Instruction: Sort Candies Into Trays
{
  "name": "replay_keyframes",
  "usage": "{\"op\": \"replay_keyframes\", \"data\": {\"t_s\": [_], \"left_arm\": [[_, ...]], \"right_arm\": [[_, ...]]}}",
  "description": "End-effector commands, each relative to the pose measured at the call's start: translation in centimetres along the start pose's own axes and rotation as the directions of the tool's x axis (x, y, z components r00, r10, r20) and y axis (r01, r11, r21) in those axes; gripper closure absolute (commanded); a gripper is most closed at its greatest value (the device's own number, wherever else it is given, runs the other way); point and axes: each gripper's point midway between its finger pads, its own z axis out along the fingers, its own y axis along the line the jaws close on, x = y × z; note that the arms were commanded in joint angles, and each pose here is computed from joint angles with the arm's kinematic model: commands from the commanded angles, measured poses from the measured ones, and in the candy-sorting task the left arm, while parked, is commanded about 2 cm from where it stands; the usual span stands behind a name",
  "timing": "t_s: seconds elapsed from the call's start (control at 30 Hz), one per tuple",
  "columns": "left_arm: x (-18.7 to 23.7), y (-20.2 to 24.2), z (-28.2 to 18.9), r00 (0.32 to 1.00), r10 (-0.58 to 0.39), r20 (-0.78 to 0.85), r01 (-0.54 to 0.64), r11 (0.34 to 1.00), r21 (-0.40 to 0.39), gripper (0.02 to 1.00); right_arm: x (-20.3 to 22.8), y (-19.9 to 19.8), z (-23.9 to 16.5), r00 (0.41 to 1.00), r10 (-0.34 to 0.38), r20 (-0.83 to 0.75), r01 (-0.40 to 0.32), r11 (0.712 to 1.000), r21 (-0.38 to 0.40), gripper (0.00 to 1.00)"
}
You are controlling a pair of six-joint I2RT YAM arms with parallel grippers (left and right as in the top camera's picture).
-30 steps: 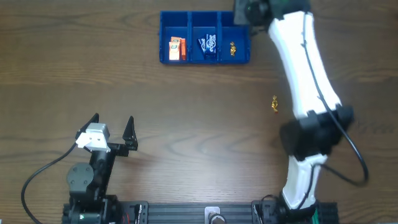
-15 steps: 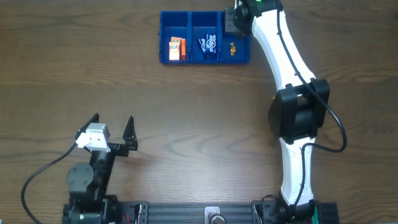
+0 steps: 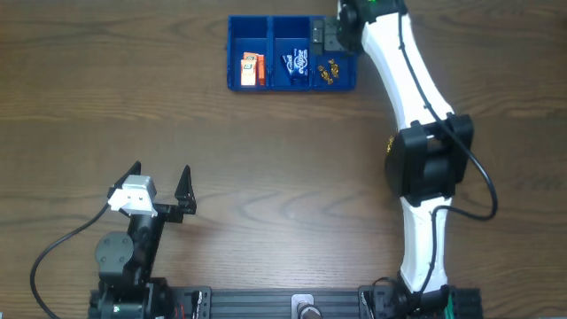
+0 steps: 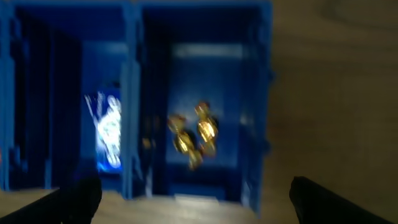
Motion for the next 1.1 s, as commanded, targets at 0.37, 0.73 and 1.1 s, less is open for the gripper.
{"op": "replay_keyframes", "data": {"t_s": [0.37,0.73,1.1], "left_arm": [[1.6,0.1,0.1,0.999,0.008,-0.047,-0.008,1.0,0.005,0.02],[1.6,0.1,0.1,0.999,0.008,-0.047,-0.008,1.0,0.005,0.023],[1.6,0.1,0.1,0.999,0.008,-0.047,-0.008,1.0,0.005,0.02]], "right_arm": [[10.1,-11.1,-10.6,0.997,-0.014,-0.082,0.026,0.988,0.151,0.001],[19.4,-11.3,-0.1,0.976,0.034,-0.216,-0.025,0.999,0.044,0.001],[21.3,-12.4,2.9,0.967,0.006,-0.254,0.006,0.999,0.046,0.005]]}}
